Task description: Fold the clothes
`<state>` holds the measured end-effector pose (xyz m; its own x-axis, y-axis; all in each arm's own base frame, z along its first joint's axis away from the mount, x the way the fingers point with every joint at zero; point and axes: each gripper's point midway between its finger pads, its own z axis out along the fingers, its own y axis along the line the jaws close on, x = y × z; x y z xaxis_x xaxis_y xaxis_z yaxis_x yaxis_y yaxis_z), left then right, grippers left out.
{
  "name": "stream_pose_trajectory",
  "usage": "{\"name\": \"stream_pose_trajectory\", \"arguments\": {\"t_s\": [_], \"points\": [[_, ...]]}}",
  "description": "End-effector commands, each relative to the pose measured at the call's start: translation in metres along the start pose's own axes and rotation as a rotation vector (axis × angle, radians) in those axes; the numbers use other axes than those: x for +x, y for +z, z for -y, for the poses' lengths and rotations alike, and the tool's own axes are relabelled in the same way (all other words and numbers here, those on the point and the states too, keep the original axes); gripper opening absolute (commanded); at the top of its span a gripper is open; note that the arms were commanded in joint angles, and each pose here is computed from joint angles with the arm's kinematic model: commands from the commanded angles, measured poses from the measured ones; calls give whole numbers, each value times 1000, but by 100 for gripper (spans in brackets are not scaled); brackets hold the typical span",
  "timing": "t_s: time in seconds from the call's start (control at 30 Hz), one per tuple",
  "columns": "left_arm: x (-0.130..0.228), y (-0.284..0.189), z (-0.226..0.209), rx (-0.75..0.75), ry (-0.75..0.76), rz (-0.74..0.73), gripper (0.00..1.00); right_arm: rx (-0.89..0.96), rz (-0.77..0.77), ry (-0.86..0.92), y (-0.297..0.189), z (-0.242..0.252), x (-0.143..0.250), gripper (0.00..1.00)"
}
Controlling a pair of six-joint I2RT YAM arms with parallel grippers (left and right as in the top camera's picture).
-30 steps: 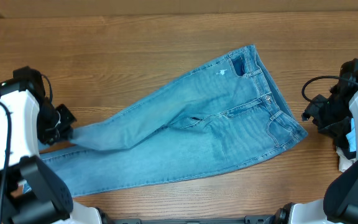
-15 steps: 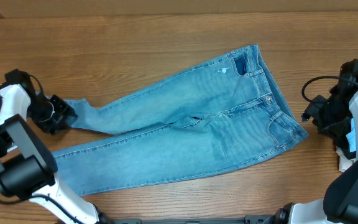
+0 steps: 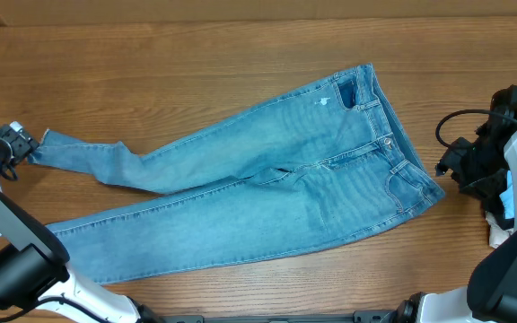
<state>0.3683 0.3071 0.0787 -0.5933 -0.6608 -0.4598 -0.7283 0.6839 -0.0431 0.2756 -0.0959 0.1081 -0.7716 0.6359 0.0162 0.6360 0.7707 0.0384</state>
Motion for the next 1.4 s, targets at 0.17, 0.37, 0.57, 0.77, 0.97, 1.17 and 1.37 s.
{"name": "stream_pose_trajectory", "arguments": {"t_s": [0.17,0.37,0.57,0.77,0.97,1.17,1.37], "points": [[37,67,25,140,114,-133,85,-8,27,-4,-7,-1,-5,58],[33,67,35,194,112,-114,57,-8,27,-3,-7,-1,-4,58],[42,34,45,254,42,-176,4,-8,28,-4,-7,-1,-5,58],[108,-114,40,207,-265,-467,4,-10,13,-3,-7,-1,-1,58],[155,-208,96,539,-175,-646,4,-75,-18,-134,-6,-31,13,58],[136,-168,30,55,-367,-495,4,-68,-15,-198,-6,-42,18,59],[122,-160,-31,-324,-542,-313,4,-71,-9,-199,-6,-43,16,58]]}}
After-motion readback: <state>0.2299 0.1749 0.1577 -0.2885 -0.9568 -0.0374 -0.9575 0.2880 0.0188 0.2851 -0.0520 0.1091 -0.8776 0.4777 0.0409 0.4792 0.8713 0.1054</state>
